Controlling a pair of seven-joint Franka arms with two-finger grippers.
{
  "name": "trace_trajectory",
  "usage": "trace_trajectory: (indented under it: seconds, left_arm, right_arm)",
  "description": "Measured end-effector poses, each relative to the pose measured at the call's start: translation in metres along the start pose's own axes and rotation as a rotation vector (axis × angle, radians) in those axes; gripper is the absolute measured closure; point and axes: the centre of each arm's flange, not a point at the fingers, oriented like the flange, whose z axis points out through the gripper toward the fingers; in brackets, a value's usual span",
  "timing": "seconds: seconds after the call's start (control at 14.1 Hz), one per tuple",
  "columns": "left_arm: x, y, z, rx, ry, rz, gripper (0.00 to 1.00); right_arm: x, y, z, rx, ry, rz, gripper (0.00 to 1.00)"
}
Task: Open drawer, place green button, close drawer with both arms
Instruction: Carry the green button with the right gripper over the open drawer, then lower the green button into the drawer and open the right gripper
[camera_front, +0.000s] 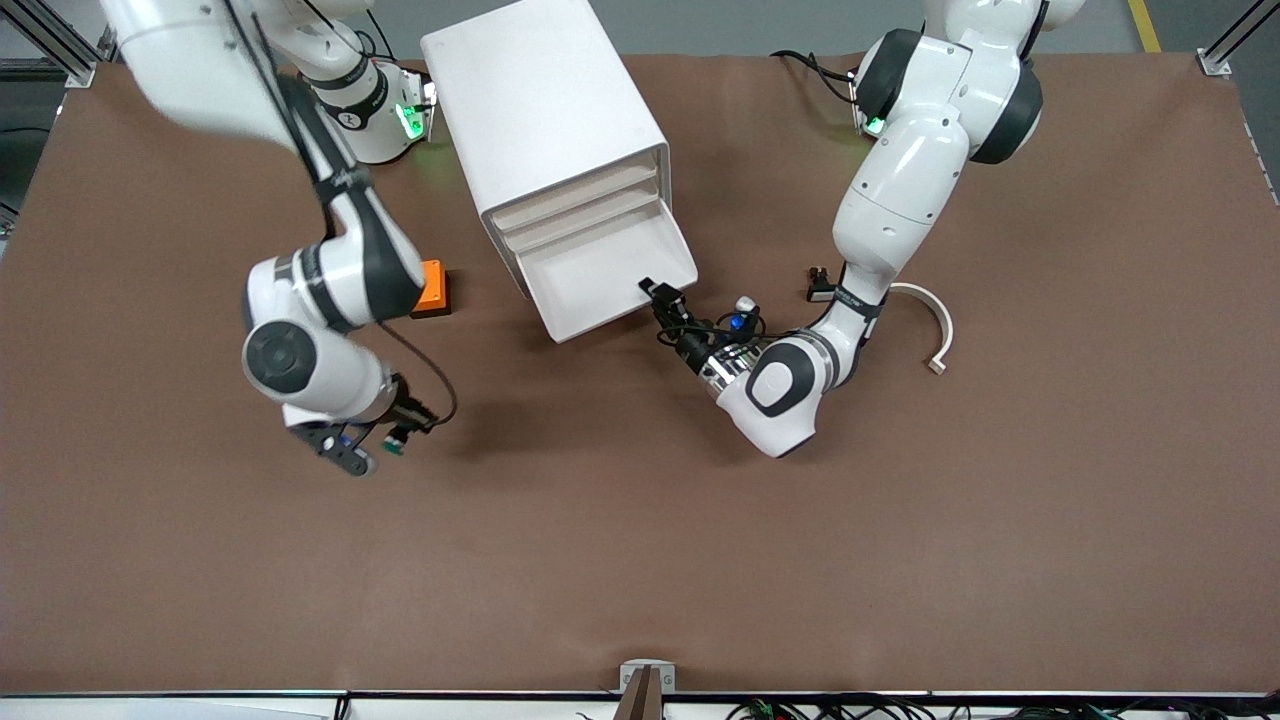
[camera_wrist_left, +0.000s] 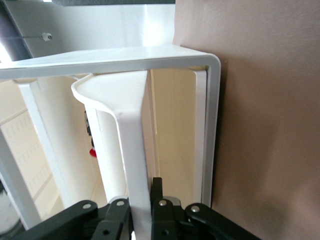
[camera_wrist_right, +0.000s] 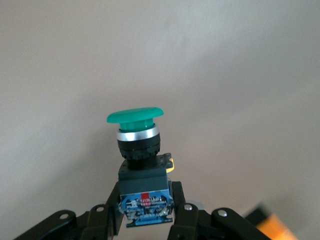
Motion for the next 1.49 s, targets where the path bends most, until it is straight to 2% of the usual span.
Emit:
trace_trajectory:
  seconds: [0.21, 0.5, 0.64, 0.71, 0.92, 1.07, 1.14, 1.49]
  left_arm:
    - [0.003, 0.001, -0.014, -0.001, -0.022, 0.002, 0.89]
    - [0.005, 0.001, -0.022, -0.002, -0.035, 0.004, 0.87]
    - [0.005, 0.001, -0.026, -0.004, -0.040, 0.033, 0.70]
    - [0.004, 0.000, -0.027, -0.005, -0.041, 0.071, 0.58]
    - [0.000, -0.005, -0.029, -0.013, -0.044, 0.213, 0.27]
    - [-0.006, -0.012, -0.034, -0.022, -0.049, 0.321, 0.07]
    - [-0.010, -0.019, -0.039, -0.032, -0.052, 0.385, 0.01]
    - [-0.019, -0.042, -0.077, -0.111, -0.063, 0.729, 0.01]
  right_arm:
    - [-0.078, -0.027, -0.032, 0.016, 0.003, 0.076, 0.58]
    - [-0.156, -0.055, -0.033, 0.022, 0.014, 0.171, 0.58]
    - [-0.190, -0.066, -0.021, 0.035, 0.020, 0.211, 0.58]
    - [-0.207, -0.069, -0.013, 0.047, 0.024, 0.228, 0.58]
    - [-0.251, -0.077, 0.012, 0.090, 0.029, 0.291, 0.58]
    - [-0.279, -0.082, 0.024, 0.095, 0.027, 0.330, 0.58]
    - [-0.292, -0.085, 0.032, 0.095, 0.026, 0.343, 0.58]
    - [-0.331, -0.095, 0.071, 0.093, 0.031, 0.407, 0.58]
